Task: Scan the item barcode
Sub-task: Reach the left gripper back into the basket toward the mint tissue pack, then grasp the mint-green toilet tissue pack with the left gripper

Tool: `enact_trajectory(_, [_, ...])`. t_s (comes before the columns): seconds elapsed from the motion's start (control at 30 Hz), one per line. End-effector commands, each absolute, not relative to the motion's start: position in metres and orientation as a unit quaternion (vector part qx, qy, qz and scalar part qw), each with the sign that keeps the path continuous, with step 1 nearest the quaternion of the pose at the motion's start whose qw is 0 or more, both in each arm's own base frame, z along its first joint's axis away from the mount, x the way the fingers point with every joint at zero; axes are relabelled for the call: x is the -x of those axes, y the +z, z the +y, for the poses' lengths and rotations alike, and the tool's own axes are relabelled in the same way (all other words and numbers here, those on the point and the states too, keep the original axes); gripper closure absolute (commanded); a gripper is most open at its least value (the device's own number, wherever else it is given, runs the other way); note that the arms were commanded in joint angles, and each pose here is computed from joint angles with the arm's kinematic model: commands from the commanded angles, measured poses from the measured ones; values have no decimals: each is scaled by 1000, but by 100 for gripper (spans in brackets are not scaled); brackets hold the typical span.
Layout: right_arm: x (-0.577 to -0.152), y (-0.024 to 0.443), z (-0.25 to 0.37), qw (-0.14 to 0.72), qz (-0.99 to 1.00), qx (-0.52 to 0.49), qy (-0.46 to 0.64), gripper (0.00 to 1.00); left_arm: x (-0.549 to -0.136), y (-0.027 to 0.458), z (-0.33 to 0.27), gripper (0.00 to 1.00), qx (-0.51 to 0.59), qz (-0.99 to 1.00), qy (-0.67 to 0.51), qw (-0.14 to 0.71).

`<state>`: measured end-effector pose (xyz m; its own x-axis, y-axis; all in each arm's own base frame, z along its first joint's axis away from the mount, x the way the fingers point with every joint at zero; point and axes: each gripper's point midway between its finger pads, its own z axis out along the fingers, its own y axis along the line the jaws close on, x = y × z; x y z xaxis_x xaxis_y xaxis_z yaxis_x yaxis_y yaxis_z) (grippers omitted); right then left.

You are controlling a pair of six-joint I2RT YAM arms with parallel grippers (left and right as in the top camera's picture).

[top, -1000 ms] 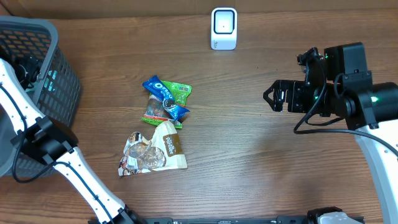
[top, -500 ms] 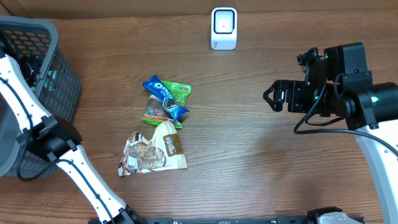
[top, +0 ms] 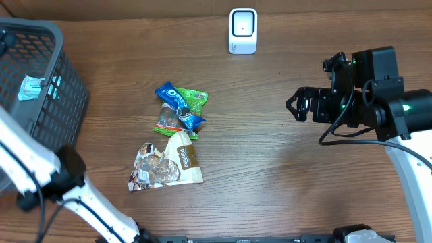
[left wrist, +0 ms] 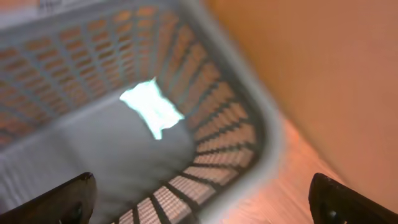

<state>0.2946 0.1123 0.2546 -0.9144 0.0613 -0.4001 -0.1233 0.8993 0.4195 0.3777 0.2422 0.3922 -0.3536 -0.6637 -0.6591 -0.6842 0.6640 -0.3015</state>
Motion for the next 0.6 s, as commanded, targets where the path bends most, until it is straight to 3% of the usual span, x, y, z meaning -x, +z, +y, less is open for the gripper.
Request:
enact_trajectory(0.0, [-295, 264, 115, 215, 949, 22, 229, 0, -365, 406, 200, 0, 345, 856, 5, 386])
enact_trajectory(0.3, [-301, 268, 116, 233, 945, 39, 228, 0, -280, 361, 154, 1, 405, 868, 69, 279])
enact_trajectory(0.4, [-304, 270, 117, 240, 942, 41, 229, 0, -272, 345, 149, 0, 415, 849, 106, 310])
enact_trajectory(0.57, [-303, 269, 116, 237, 943, 40, 229, 0, -277, 351, 136, 0, 395, 796, 91, 450])
